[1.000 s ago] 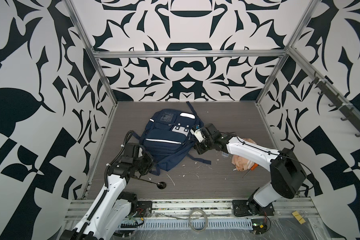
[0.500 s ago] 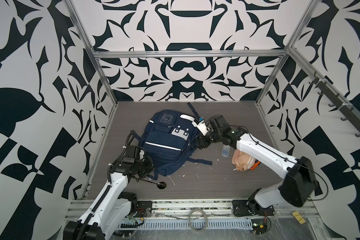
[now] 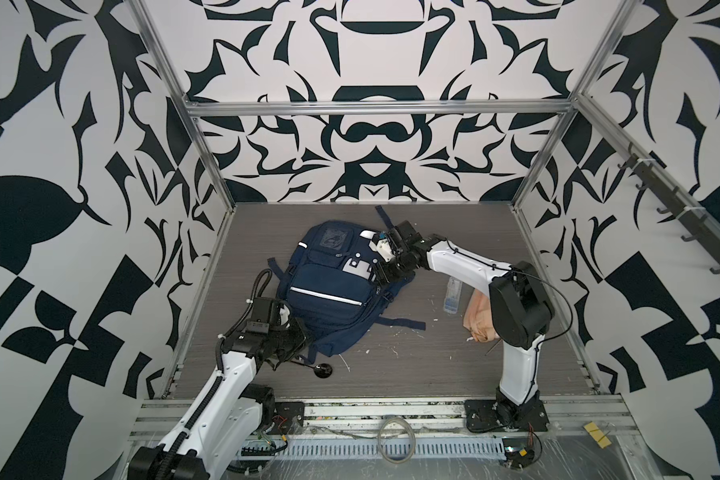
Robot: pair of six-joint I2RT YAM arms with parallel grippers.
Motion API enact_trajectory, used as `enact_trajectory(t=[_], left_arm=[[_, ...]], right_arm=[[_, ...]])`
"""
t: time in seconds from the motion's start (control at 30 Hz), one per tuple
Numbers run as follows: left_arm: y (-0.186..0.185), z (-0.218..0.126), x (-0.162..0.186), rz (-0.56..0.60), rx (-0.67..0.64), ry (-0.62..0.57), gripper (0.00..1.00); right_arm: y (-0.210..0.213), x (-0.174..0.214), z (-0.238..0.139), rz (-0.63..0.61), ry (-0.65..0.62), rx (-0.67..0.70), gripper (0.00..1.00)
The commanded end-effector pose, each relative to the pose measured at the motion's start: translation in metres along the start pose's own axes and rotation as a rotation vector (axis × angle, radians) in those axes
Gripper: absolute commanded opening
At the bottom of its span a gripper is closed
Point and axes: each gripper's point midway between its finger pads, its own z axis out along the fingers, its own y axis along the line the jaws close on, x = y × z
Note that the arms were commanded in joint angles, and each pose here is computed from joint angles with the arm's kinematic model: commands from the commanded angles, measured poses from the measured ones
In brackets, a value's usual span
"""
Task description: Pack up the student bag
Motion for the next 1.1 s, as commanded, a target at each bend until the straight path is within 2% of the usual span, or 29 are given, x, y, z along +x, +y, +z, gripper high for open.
enact_trajectory(t=[0.0, 0.33, 0.7, 0.97, 1.07], left_arm=[[0.001, 0.002, 0.011, 0.018, 0.012, 0.060, 0.00], [-0.004, 0.005, 0.008, 0.017, 0.020, 0.071, 0.00], [-0.007, 0.006, 0.007, 0.006, 0.033, 0.073, 0.00], [-0.010, 0.005, 0.004, -0.010, 0.044, 0.061, 0.00], [-0.010, 0.006, 0.003, -0.015, 0.042, 0.059, 0.00]], right_arm=[[0.013, -0.003, -0.008, 0.016, 0.010, -0.047, 0.56], [0.015, 0.044, 0.000, 0.038, 0.118, -0.110, 0.56], [0.001, 0.054, 0.017, 0.066, 0.156, -0.066, 0.36], [0.008, 0.059, 0.022, -0.025, 0.190, -0.047, 0.35], [0.013, 0.062, 0.023, -0.052, 0.198, -0.057, 0.28]])
